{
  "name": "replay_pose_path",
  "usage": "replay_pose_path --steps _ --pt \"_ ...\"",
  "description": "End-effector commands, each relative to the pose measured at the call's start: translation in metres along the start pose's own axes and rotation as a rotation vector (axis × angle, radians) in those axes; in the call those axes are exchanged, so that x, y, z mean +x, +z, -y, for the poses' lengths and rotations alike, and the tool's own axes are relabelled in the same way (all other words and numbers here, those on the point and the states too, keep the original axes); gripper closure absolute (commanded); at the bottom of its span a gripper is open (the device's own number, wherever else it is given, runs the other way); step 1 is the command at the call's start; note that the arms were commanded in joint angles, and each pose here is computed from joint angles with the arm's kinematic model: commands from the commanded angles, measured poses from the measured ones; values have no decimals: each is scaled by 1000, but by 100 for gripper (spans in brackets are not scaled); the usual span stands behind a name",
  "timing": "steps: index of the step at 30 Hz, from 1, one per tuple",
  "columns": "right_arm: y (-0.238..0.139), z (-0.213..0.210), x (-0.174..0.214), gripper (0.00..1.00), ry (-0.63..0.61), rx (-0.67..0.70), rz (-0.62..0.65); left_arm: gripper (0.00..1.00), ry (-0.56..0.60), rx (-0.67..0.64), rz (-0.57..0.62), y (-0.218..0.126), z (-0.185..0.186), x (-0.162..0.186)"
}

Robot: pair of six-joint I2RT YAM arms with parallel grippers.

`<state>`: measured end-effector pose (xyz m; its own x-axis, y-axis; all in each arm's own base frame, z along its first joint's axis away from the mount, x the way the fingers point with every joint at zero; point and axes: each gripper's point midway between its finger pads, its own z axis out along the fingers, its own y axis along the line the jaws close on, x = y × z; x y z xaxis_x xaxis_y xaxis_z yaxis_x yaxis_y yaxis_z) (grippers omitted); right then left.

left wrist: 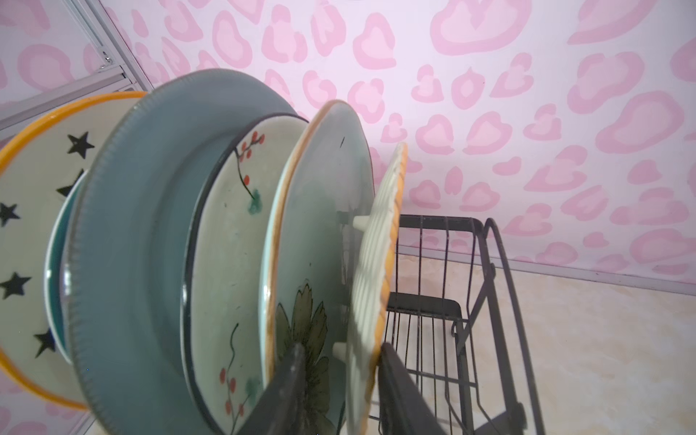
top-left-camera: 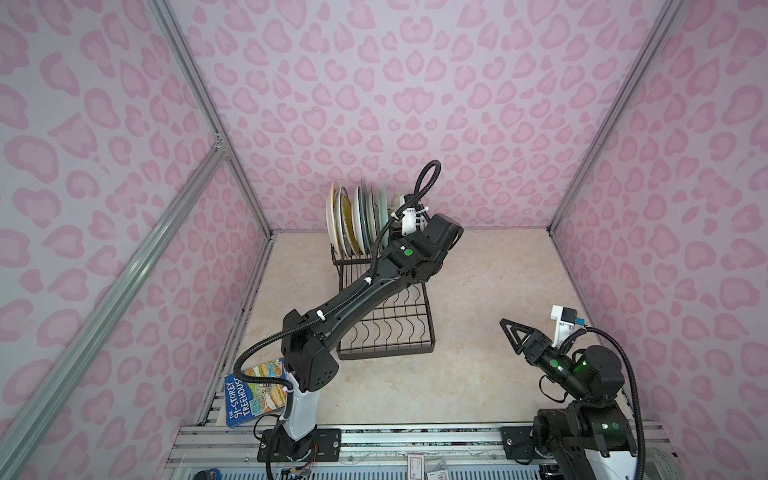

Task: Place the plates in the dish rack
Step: 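Lower the wicker mat with the left gripper into the rack's upper tier beside the plates, then open the left gripper and release the mat in the rack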

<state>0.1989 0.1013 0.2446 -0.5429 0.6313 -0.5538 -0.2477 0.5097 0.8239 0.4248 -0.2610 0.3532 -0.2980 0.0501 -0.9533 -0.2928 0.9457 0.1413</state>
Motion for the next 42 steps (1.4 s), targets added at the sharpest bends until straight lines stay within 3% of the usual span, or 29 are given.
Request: replay_pose_path --steps 1,2,9,15,19,27,33,42 --pt "-1 -5 0 2 -22 -15 -5 65 -11 -16 39 -12 -11 -21" --pt "-1 -6 0 2 -23 -15 -6 60 -11 -14 42 -14 -11 -23" --pt "-2 -5 3 2 -27 -14 -11 61 -21 11 66 -28 -13 -37" --pt "-2 -4 2 2 -26 -13 -8 63 -30 154 49 -49 10 -38" --pt "-2 -4 2 2 -22 -14 -5 74 -42 255 6 -51 32 -28" --pt "-3 -3 4 2 -24 -6 -10 85 -7 277 -25 -33 63 -15" --pt "-3 -1 4 2 -28 0 -15 92 -14 238 -46 -6 64 -6" --pt "-1 1 3 2 -24 9 -14 93 13 180 -40 21 61 -5"
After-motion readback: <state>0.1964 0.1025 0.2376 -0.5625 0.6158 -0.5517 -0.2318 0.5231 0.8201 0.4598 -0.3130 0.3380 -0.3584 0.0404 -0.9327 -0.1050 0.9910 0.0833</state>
